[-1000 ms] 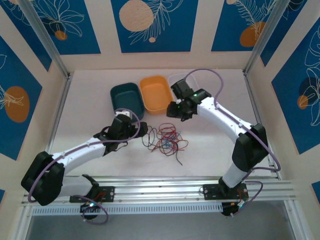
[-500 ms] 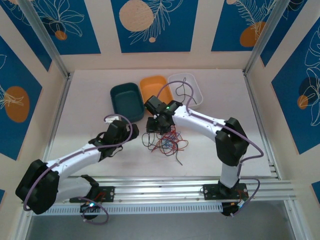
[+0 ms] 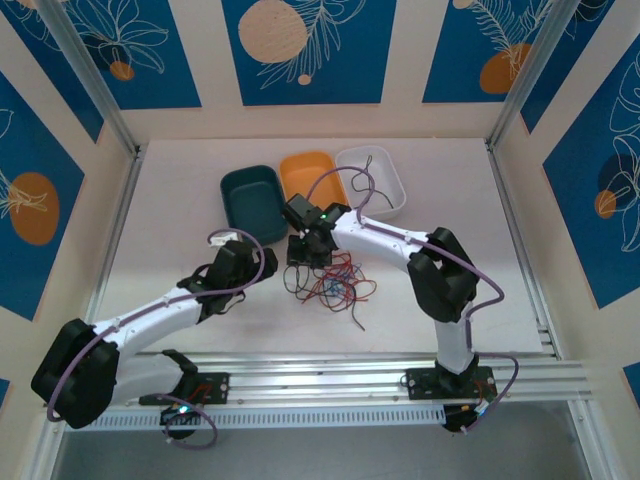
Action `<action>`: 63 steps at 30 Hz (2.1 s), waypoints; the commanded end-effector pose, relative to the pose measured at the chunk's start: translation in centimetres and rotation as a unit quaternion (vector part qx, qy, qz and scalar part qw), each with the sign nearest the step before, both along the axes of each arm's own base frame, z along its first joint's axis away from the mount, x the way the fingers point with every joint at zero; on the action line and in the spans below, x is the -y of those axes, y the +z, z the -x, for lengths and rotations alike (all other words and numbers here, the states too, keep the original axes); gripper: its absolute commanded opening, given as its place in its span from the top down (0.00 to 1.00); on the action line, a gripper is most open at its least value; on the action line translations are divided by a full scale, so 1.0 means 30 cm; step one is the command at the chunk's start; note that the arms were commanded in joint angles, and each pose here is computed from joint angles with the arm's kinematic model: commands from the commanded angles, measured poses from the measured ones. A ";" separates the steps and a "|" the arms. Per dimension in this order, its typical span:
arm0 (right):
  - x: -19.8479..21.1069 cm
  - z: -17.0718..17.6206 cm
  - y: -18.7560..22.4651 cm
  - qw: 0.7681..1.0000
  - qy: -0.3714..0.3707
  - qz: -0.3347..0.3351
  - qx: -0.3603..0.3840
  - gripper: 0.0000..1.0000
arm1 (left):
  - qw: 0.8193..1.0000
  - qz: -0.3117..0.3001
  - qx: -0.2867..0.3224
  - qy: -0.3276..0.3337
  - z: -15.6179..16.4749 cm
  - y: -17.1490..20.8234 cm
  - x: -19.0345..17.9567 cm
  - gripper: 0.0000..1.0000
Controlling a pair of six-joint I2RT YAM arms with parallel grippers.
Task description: Untangle the cables
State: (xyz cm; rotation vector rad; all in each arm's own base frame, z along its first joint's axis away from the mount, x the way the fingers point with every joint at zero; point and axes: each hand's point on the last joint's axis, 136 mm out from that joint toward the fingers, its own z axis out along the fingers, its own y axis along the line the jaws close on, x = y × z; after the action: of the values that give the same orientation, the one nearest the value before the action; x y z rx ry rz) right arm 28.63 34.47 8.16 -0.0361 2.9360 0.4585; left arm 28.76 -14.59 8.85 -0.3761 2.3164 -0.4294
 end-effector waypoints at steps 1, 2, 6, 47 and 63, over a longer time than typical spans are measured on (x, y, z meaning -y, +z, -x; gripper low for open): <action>-0.058 -0.011 0.035 1.000 0.011 -0.027 0.004 0.62 | 1.000 0.005 -0.004 0.003 -0.002 -0.015 -0.006 0.00; -0.062 -0.012 0.037 1.000 0.012 -0.027 0.007 0.64 | 1.000 0.006 -0.004 0.002 -0.001 -0.014 -0.004 0.00; -0.056 -0.014 0.048 1.000 0.012 -0.020 0.010 0.84 | 1.000 0.006 0.000 -0.004 -0.002 -0.009 0.002 0.00; 0.097 0.161 0.931 0.906 0.134 -0.185 0.357 1.00 | 0.966 0.124 0.057 -0.219 -0.039 0.095 0.321 0.00; 0.149 0.226 1.249 0.831 0.190 -0.221 0.473 1.00 | 0.965 0.133 0.051 -0.220 -0.039 0.083 0.331 0.00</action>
State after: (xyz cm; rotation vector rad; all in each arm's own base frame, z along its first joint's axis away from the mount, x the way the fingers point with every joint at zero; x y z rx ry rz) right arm 22.67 30.44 42.19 -0.5678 1.9015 0.8381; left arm 29.39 -23.97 10.38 0.0341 2.2666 -0.9244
